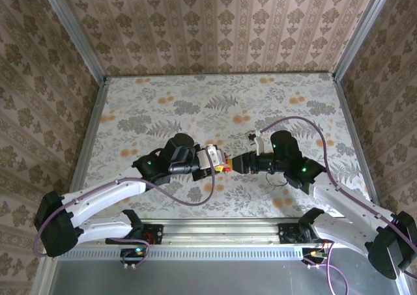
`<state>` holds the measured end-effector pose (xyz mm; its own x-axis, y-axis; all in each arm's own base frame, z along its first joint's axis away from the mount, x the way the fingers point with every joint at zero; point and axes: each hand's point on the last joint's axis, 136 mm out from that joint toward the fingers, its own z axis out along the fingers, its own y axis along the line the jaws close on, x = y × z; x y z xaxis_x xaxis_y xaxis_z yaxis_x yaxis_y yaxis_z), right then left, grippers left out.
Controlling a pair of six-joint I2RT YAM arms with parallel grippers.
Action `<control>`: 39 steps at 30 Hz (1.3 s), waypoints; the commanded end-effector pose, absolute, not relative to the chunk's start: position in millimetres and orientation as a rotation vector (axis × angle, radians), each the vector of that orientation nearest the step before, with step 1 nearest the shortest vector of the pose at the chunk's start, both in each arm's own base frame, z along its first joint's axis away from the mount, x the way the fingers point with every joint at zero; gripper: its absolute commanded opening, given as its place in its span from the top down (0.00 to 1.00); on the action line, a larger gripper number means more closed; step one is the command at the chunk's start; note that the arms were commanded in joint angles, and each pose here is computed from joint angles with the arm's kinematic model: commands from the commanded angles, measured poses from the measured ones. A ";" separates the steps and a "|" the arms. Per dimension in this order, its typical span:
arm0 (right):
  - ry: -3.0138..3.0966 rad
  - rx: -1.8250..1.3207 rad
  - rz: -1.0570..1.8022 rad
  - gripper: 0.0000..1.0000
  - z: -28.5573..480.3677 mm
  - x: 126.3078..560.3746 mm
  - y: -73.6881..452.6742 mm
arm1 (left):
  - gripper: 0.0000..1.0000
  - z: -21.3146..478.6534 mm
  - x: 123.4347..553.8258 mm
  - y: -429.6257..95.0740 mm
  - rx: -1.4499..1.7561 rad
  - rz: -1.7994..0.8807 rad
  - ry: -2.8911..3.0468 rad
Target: Unlock with the key
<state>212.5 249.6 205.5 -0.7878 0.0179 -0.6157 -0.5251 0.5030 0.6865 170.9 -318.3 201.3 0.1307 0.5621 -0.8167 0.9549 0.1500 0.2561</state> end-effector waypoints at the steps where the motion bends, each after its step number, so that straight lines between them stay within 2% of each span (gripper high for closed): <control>1: 2.126 -0.512 1.207 0.49 219.1 215.4 251.1 | 1.00 217.5 167.1 -323.9 1.517 -0.633 1.525; 22: 2.120 -0.610 1.142 0.47 224.3 213.0 252.6 | 1.00 209.5 164.0 -329.7 1.559 -0.685 1.563; 32: 2.160 -0.574 1.096 0.60 221.7 223.7 251.9 | 1.00 207.8 161.7 -329.8 1.572 -0.697 1.570; 37: 2.179 -0.528 1.130 0.58 222.1 224.2 253.3 | 1.00 204.7 171.5 -327.1 1.542 -0.628 1.587; 39: 2.197 -0.459 1.152 0.48 220.2 225.9 252.4 | 1.00 204.3 180.9 -325.4 1.501 -0.564 1.590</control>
